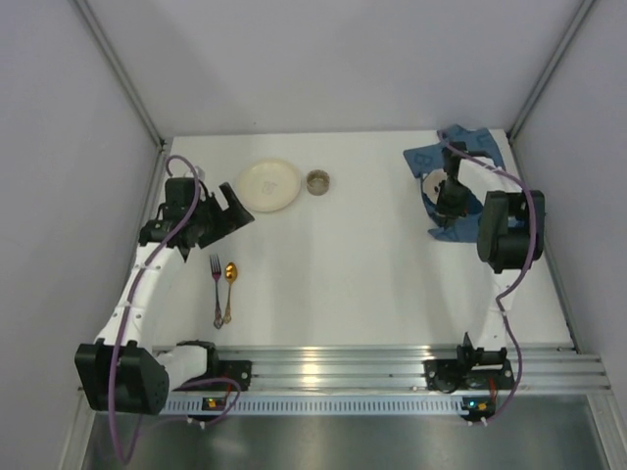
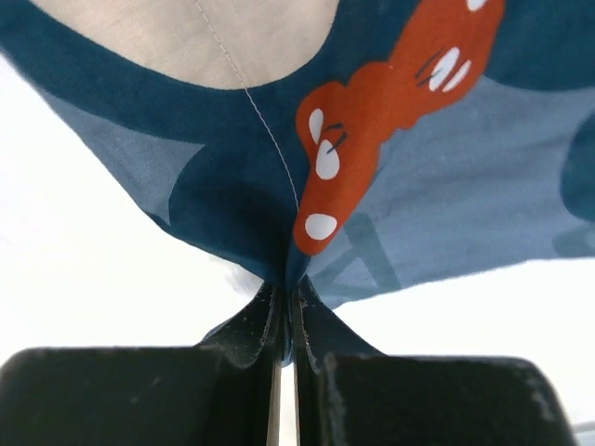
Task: Set the dinner table for one person
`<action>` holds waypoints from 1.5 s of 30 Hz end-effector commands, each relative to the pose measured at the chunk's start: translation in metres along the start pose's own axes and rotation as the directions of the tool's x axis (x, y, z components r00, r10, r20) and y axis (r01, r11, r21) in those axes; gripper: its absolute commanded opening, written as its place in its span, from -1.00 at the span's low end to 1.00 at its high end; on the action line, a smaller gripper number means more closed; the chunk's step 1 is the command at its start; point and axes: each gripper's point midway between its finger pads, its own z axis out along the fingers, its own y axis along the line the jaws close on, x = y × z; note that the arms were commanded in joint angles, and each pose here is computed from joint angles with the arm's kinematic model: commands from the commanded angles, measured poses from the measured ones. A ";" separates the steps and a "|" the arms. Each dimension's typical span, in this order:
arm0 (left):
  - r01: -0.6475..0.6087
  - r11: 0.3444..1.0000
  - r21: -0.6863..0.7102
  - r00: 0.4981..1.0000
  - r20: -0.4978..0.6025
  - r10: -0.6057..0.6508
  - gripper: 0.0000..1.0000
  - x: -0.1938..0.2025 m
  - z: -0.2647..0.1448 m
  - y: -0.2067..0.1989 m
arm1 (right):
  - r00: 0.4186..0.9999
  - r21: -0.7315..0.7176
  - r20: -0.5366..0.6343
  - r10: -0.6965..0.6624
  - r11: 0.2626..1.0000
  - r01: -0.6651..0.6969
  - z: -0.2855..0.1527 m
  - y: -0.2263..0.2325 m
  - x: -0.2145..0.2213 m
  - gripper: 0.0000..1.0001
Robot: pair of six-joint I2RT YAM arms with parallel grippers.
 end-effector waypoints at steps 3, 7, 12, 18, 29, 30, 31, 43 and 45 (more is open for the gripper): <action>-0.042 0.996 0.083 0.997 0.065 0.037 0.97 -0.025 -0.004 -0.031 | 0.996 -0.081 0.068 -0.054 0.995 0.060 -0.080 0.021 0.032 -0.95; -0.061 0.993 0.096 0.996 0.064 0.055 0.97 -0.022 -0.006 -0.044 | 0.984 -0.174 0.048 -0.170 0.969 0.176 -0.106 0.074 0.094 -0.92; -0.086 0.992 0.092 0.996 0.047 0.081 0.97 -0.007 -0.007 -0.059 | 0.960 -0.481 -0.004 -0.281 0.842 0.245 -0.133 0.159 0.172 0.00; -0.152 0.984 0.093 0.988 -0.018 0.154 0.97 0.039 0.001 -0.085 | 0.929 -0.409 0.049 -0.367 0.841 0.353 -0.145 0.157 0.194 0.99; -0.344 0.923 0.174 0.881 -0.280 0.381 0.96 0.166 0.059 -0.144 | 0.993 -0.321 0.104 -0.061 0.942 0.092 -0.140 0.034 0.147 0.99; -0.359 0.917 0.172 0.864 -0.310 0.397 0.97 0.176 0.074 -0.151 | 0.996 -0.322 0.077 -0.041 0.944 0.064 -0.134 0.025 0.151 1.00; -0.383 0.907 0.175 0.842 -0.338 0.420 0.97 0.185 0.077 -0.154 | 0.997 -0.322 0.081 -0.001 0.946 0.027 -0.134 0.011 0.147 0.99; -0.419 0.878 0.232 0.745 -0.465 0.478 0.82 0.233 0.127 -0.165 | 0.980 -0.234 0.030 0.198 0.954 -0.186 -0.111 -0.055 0.164 1.00; -0.425 0.874 0.238 0.732 -0.478 0.486 0.28 0.238 0.130 -0.162 | 0.977 -0.189 0.036 0.212 0.961 -0.201 -0.105 -0.065 0.163 0.99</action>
